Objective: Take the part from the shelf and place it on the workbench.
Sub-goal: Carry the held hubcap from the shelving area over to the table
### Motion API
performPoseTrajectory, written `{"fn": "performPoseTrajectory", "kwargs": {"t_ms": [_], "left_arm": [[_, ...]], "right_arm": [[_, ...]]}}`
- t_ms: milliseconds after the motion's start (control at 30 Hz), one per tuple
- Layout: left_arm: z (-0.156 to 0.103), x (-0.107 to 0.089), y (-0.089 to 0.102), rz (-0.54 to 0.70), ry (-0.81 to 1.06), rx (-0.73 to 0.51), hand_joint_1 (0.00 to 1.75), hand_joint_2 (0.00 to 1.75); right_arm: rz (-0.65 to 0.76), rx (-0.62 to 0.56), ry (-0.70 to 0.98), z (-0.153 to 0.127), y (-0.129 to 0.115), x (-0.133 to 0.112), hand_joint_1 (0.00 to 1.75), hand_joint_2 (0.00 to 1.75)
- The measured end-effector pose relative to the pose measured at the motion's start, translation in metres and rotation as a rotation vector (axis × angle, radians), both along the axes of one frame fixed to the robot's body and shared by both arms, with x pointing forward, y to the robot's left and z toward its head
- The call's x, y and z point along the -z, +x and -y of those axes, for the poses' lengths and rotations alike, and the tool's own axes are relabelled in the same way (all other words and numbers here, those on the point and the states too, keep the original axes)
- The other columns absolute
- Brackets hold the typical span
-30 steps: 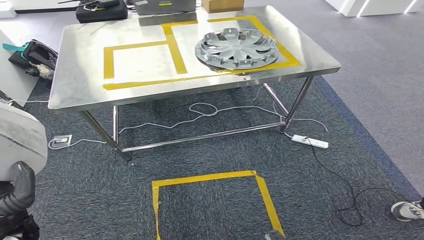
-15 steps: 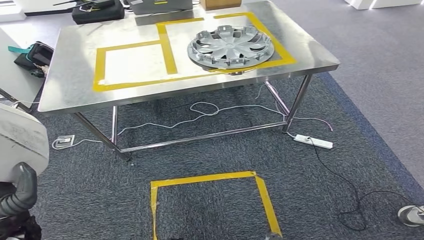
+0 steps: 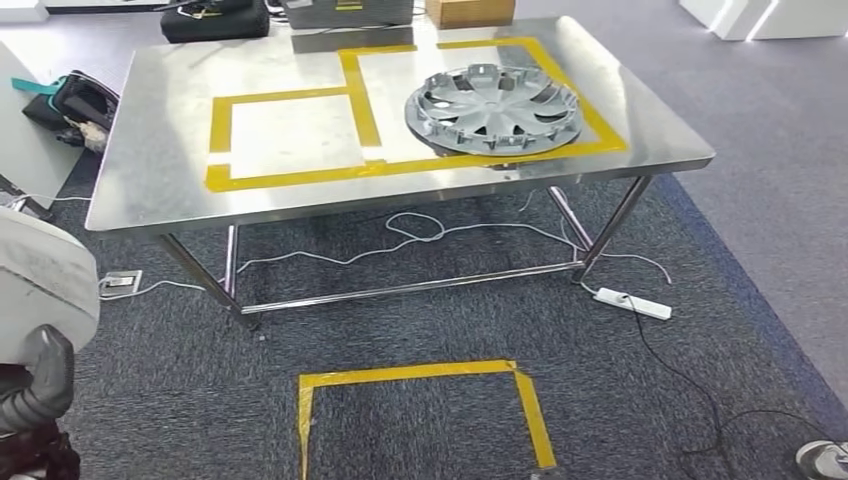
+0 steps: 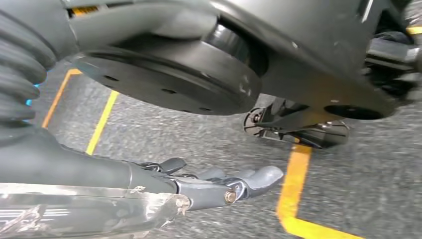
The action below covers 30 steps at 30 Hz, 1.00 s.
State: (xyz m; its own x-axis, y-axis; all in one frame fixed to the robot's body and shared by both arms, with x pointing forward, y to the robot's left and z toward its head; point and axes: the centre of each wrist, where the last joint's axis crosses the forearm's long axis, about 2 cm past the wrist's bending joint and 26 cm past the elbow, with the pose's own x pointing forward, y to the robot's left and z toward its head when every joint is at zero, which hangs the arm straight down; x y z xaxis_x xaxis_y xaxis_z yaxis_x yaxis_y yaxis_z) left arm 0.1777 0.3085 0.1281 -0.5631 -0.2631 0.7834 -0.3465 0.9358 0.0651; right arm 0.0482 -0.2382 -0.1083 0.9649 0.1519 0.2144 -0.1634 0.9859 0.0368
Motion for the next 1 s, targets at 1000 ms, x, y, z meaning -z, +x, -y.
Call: {"fn": "performPoseTrajectory", "kwargs": {"t_ms": [1000], "left_arm": [[-0.004, 0.002, -0.0007, -0.012, 0.013, 0.015, 1.75, 1.75]], "right_arm": [[-0.003, -0.012, 0.012, -0.0016, 0.0003, -0.0002, 0.0, 1.75]]}}
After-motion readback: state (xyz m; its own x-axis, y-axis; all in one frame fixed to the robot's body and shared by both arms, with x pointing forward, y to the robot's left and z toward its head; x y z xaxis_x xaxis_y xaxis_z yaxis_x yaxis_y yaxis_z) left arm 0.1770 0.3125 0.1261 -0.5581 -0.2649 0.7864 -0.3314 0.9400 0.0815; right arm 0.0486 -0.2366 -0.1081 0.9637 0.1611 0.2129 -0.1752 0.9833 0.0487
